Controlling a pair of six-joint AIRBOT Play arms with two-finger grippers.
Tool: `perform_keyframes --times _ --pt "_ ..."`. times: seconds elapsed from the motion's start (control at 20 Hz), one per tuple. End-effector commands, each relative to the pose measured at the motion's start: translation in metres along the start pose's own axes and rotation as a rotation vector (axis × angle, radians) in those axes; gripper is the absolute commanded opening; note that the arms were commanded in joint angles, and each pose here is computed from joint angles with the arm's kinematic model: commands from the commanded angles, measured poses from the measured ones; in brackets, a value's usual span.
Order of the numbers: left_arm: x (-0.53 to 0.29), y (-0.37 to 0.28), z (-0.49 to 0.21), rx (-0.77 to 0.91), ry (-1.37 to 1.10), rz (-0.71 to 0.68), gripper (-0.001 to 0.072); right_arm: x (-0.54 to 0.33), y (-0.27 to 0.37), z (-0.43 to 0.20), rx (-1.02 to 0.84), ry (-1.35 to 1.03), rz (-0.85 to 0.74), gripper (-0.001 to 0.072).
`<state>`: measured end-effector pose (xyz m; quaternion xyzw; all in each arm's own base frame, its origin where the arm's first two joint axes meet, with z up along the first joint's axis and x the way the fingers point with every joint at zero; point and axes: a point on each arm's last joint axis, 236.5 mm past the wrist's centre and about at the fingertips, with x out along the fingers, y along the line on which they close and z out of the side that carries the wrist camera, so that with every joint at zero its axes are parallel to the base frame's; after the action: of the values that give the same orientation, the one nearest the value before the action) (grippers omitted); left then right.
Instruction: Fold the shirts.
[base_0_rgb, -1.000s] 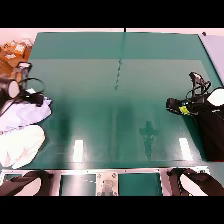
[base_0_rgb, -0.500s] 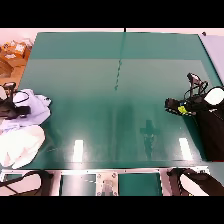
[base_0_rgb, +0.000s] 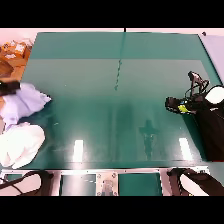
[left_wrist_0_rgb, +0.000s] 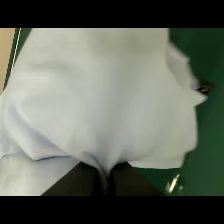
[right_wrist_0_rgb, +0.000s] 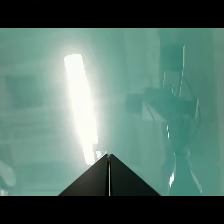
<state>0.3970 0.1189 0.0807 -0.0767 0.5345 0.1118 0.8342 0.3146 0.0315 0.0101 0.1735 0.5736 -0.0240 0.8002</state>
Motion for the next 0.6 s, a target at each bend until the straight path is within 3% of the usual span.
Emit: perform_keyframes --times 0.0,0.15,0.35,0.55 --pt "-0.105 -0.089 0.042 0.083 -0.241 -0.221 0.0017 -0.006 0.003 0.008 -0.008 -0.022 0.006 0.0020" --pt "-0.164 -0.183 0.021 0.223 -0.313 -0.411 0.0017 -0.015 0.008 0.018 -0.014 -0.051 0.015 0.0020" --pt "-0.181 -0.299 -0.041 0.390 -0.252 -0.631 0.0018 -0.027 0.014 0.031 -0.021 -0.089 0.027 0.0021" --pt "-0.131 -0.366 -0.116 0.474 -0.095 -0.695 0.0020 -0.029 0.015 0.031 -0.022 -0.088 0.028 0.0022"
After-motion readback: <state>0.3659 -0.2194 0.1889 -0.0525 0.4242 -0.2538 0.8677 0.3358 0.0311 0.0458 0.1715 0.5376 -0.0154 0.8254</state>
